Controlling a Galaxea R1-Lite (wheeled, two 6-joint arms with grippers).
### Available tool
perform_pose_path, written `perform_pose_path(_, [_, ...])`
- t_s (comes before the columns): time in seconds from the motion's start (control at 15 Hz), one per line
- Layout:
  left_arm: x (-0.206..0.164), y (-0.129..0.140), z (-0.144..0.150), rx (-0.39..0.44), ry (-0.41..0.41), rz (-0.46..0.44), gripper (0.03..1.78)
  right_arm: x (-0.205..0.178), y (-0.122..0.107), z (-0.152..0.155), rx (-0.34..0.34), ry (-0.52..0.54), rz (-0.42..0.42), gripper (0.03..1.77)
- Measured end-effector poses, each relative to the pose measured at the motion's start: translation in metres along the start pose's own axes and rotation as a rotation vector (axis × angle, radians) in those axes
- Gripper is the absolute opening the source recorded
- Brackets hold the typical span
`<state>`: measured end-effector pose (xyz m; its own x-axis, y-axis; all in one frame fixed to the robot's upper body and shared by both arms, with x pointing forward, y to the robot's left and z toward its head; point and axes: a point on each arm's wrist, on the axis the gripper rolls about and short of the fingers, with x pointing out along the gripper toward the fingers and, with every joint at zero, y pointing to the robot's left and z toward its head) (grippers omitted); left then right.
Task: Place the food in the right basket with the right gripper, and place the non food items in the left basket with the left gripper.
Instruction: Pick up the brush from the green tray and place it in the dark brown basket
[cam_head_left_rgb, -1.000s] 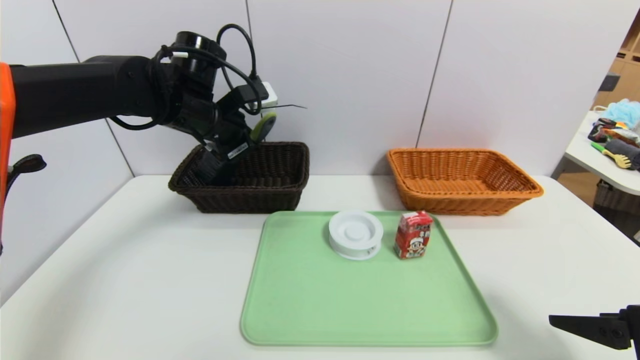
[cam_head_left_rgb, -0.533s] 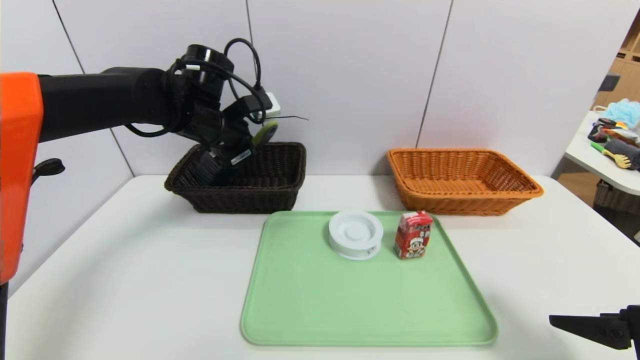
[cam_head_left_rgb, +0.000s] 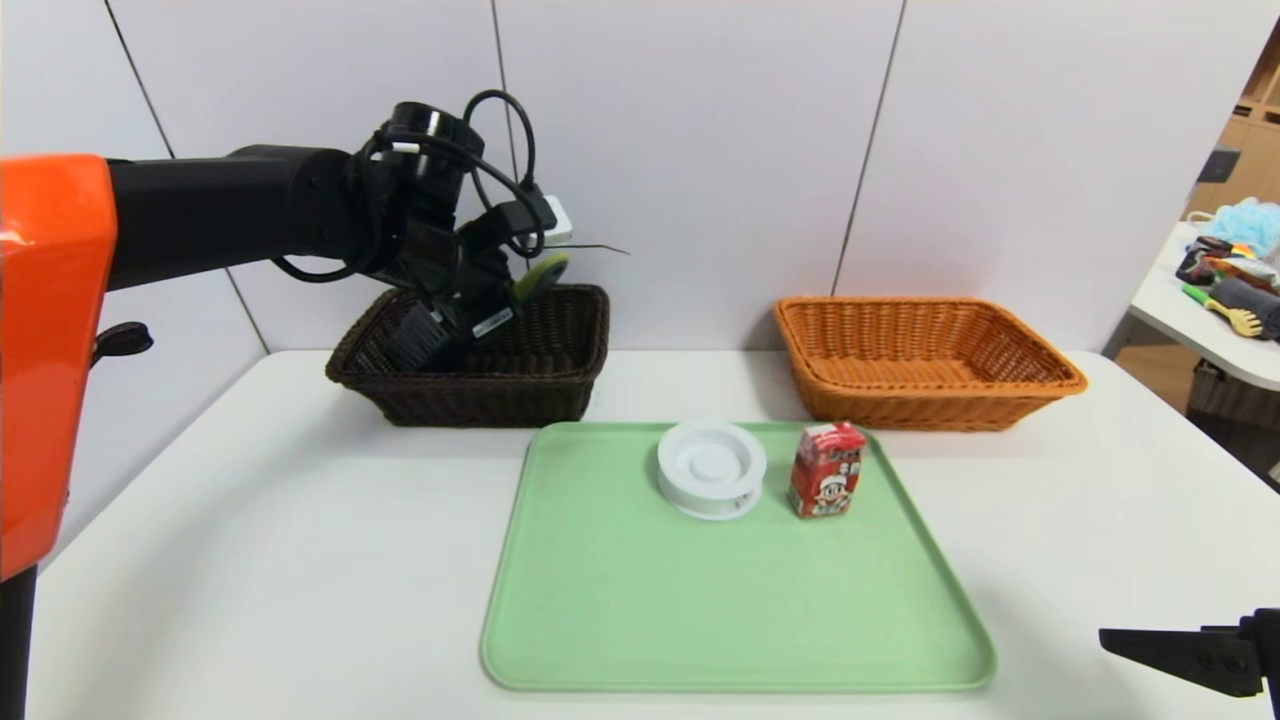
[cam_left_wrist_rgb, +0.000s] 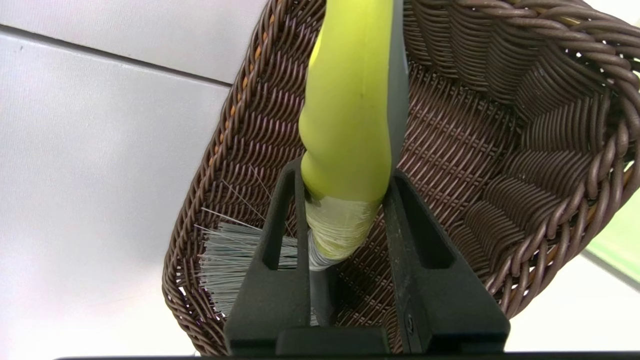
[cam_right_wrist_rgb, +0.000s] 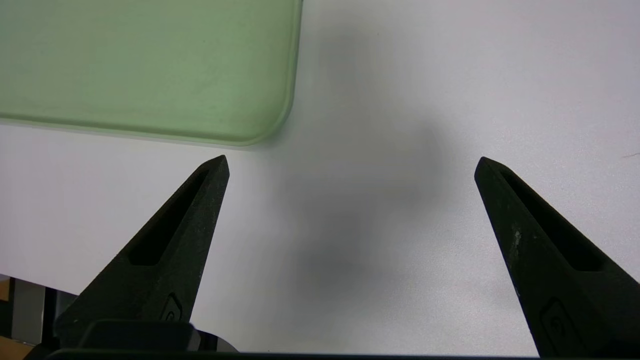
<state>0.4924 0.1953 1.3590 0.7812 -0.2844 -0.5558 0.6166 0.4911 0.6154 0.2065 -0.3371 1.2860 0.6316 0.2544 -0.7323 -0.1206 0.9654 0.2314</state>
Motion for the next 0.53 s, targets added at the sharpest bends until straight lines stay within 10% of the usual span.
perform_pose_path(0.53, [0.0003, -0.0042, 0.0046, -0.031, -0.008, -0.008, 0.46, -0.0012, 0.0003, 0.001, -0.001, -0.007, -0.001, 1.7])
